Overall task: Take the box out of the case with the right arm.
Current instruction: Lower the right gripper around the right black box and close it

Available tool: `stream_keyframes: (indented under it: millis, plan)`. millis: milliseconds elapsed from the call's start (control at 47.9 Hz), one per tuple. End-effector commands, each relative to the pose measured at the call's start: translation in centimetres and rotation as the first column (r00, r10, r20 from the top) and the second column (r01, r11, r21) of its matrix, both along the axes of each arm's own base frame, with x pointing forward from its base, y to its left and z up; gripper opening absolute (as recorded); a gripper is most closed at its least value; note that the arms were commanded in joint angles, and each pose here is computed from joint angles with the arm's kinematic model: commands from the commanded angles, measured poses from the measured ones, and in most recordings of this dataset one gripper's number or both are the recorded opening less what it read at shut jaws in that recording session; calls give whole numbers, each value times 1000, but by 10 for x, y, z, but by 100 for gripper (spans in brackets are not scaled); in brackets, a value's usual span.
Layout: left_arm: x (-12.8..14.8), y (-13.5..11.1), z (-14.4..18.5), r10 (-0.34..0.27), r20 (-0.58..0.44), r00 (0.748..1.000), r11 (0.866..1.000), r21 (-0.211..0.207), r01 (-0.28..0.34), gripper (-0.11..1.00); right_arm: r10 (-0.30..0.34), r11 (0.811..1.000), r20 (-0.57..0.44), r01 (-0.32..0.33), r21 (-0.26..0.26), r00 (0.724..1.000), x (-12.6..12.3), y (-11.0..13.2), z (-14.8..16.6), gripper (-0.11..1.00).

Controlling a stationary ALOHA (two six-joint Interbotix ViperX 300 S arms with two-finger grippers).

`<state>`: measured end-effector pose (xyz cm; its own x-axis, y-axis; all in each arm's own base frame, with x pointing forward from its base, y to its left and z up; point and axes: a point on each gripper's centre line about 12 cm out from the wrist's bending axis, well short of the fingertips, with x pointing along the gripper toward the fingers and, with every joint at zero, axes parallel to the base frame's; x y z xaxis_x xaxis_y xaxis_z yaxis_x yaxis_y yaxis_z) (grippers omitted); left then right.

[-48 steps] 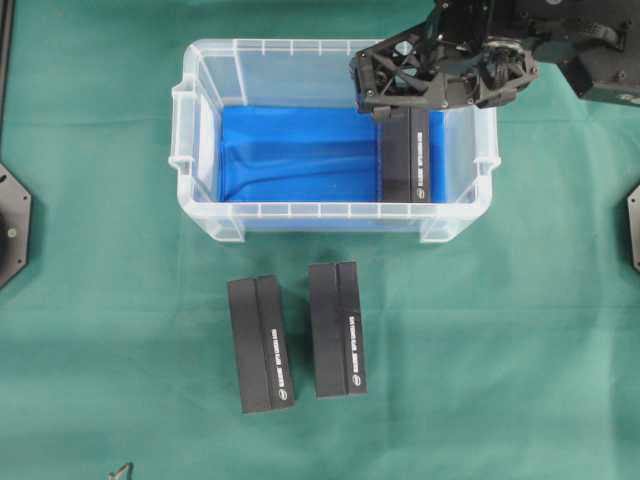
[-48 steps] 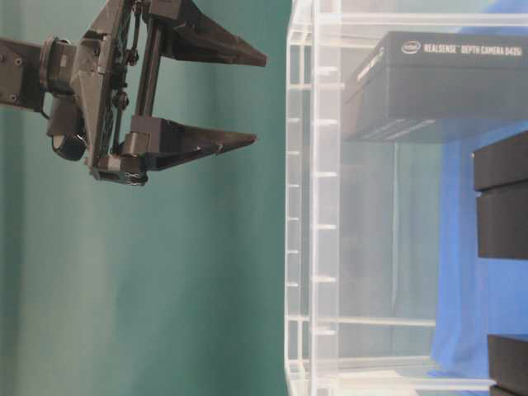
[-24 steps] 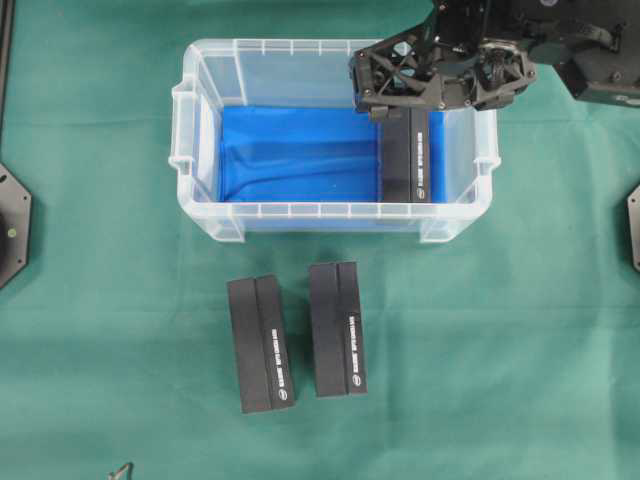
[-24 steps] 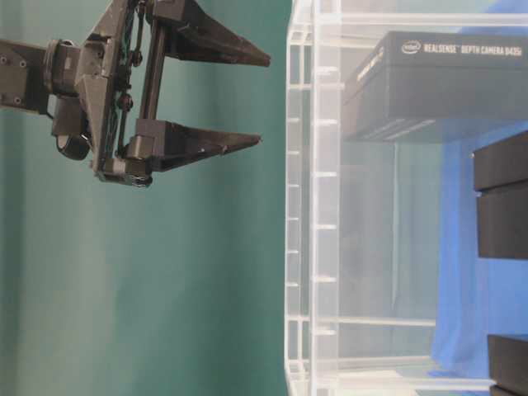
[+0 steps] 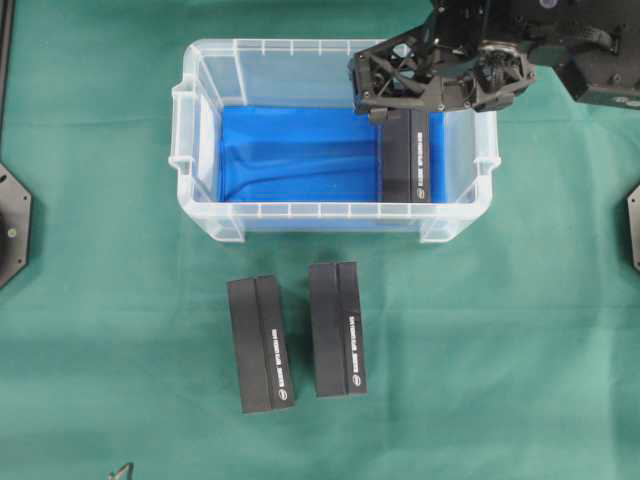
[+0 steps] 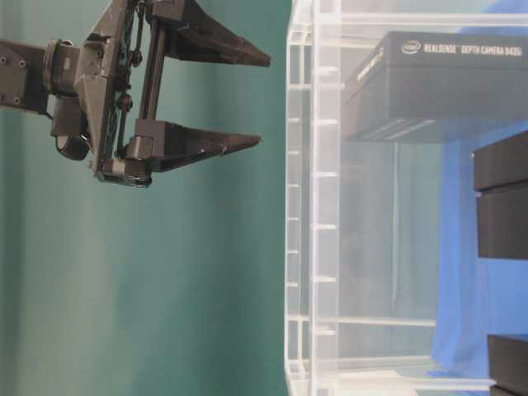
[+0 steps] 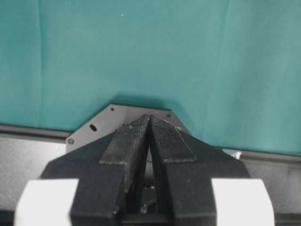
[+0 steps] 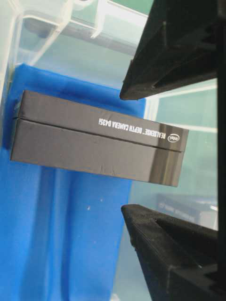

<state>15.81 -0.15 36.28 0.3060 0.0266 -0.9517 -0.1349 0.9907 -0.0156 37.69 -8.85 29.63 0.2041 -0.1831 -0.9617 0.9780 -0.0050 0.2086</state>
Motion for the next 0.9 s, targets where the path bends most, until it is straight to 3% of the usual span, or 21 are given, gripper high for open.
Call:
stream_keyframes:
  millis: [0, 878]
  plan:
    - [1, 1, 2, 2, 9, 1000, 1000, 2, -2, 0, 4, 1000, 36, -4, -6, 999, 1, 2, 11, 92]
    - [1, 1, 2, 2, 9, 1000, 1000, 2, -2, 0, 2, 1000, 31, -2, -5, 1000, 2, 1, 9, 92]
